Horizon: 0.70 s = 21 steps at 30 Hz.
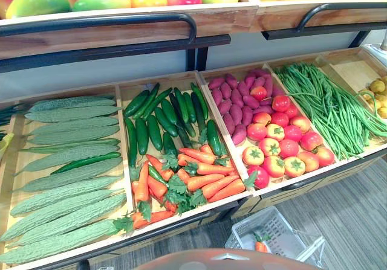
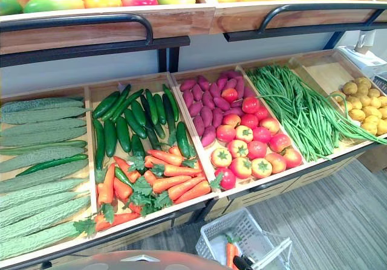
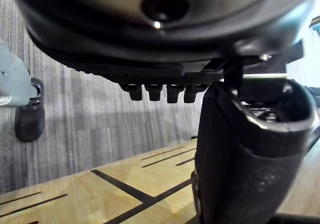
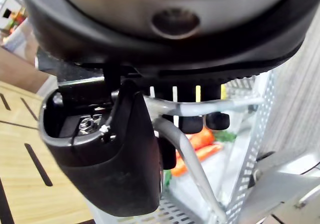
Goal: Pick vegetable in the basket
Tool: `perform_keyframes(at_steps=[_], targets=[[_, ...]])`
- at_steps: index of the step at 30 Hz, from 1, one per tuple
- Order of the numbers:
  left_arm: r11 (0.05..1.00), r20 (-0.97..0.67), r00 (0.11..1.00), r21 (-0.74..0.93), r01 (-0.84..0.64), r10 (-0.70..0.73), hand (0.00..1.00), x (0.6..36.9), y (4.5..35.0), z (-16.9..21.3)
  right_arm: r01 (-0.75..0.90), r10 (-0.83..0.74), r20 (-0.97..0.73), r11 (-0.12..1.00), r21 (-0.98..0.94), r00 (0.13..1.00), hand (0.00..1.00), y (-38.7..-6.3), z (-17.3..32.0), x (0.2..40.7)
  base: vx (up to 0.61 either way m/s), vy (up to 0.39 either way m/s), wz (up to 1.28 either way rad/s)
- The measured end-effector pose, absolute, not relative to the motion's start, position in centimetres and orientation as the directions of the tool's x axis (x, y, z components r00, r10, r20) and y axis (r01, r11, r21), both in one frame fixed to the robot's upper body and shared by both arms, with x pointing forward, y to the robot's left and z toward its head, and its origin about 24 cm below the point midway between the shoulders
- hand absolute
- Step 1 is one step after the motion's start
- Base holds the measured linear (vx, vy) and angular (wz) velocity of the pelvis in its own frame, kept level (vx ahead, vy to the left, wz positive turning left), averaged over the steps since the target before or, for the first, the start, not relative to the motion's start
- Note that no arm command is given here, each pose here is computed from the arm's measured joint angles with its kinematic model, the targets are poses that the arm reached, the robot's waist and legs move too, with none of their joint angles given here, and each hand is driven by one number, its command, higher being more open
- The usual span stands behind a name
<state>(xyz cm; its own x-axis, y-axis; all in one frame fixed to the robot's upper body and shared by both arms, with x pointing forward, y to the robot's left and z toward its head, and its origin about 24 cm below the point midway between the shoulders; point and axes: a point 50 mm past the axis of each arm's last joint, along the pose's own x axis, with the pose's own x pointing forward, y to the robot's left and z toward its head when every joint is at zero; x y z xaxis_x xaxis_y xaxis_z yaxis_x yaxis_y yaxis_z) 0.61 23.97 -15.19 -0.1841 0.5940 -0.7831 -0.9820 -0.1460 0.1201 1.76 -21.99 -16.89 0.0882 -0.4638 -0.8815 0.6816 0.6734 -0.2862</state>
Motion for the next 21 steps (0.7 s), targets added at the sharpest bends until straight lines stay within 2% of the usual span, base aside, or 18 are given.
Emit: perform_keyframes(at_steps=[6, 12, 18, 21], targets=[[0.100, -0.857, -0.054, 0.122, -0.988, 0.513, 1.00, 1.1, 21.5, -16.3, 0.682, -0.460, -0.882, 0.677, -0.277, 0.098, 0.00, -22.0, -16.9, 1.9, -0.04, 0.002, -0.12], [0.194, -0.870, 0.014, 0.094, -0.976, 0.493, 1.00, 1.1, 21.4, -16.5, 0.692, -0.452, -0.887, 0.671, -0.265, 0.099, 0.00, -22.2, -16.9, 1.7, -0.06, -0.008, 0.00], [0.479, -0.891, 0.130, 0.107, -0.871, 0.435, 1.00, 1.3, 20.7, -16.7, 0.686, -0.438, -0.891, 0.684, -0.247, 0.117, 0.00, -22.1, -16.9, 1.8, -0.04, -0.009, -0.06], [0.579, -0.897, 0.180, 0.098, -0.810, 0.403, 1.00, 1.8, 20.6, -16.8, 0.681, -0.432, -0.893, 0.693, -0.239, 0.126, 0.00, -22.0, -16.9, 1.9, -0.01, -0.024, -0.17]])
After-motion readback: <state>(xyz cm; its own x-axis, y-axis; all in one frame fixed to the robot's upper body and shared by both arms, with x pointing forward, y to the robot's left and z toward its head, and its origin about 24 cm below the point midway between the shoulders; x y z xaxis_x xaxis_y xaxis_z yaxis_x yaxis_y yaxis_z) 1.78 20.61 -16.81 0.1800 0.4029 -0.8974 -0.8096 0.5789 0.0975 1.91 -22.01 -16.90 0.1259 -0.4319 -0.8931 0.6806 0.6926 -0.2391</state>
